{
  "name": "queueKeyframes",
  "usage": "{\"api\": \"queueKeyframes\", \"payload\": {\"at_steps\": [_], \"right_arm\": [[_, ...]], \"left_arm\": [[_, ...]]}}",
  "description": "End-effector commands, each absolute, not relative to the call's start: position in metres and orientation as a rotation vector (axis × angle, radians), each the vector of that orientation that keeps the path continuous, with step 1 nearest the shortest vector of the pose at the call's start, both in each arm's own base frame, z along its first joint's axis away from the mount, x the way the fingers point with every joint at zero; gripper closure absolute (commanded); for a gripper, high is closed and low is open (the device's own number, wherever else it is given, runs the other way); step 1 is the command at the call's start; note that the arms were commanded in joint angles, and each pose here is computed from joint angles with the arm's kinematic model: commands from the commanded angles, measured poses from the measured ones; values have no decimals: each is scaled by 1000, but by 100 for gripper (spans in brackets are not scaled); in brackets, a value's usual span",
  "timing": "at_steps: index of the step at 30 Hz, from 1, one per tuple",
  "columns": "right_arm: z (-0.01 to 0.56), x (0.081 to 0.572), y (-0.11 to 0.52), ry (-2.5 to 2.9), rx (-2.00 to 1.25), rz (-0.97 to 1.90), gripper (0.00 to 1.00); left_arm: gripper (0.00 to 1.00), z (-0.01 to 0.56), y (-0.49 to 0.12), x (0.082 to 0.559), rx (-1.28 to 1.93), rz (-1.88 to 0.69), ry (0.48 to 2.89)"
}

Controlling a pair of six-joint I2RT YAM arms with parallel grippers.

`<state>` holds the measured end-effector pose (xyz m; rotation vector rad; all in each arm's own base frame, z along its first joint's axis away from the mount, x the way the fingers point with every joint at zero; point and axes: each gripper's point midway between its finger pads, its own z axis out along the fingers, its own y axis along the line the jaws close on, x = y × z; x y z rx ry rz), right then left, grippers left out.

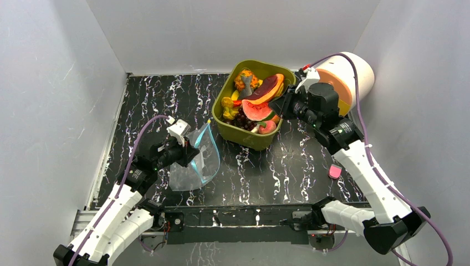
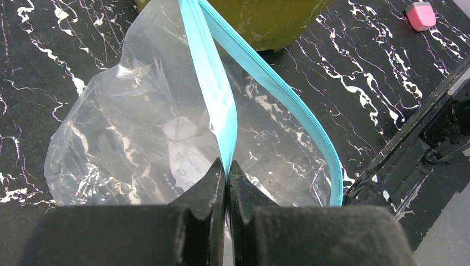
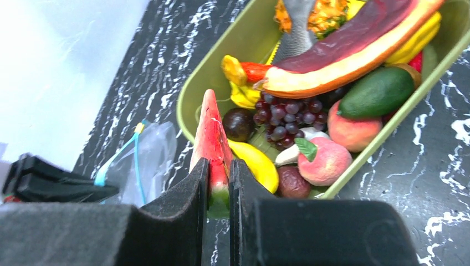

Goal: Place the food in the zip-top bag and seal the zipper
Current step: Pick up the fake fruit from the bin, then place the fake fruit in the zipper food storage bag.

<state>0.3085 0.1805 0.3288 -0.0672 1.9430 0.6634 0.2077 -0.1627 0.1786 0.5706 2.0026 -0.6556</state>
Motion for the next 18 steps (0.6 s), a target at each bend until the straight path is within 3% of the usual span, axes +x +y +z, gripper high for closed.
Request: {"api": "queueKeyframes", "payload": {"at_steps": [1, 12, 18], "right_arm": [[368, 283, 195, 1826, -196, 817, 100], [360, 224, 229, 1738, -525, 1113, 100], [336, 216, 240, 1805, -567, 1201, 100]], "left_arm": [[100, 195, -165, 213, 561, -661, 1951], [100, 195, -168, 210, 584, -681, 1948], [100, 197, -169, 211, 563, -693, 1938]]}}
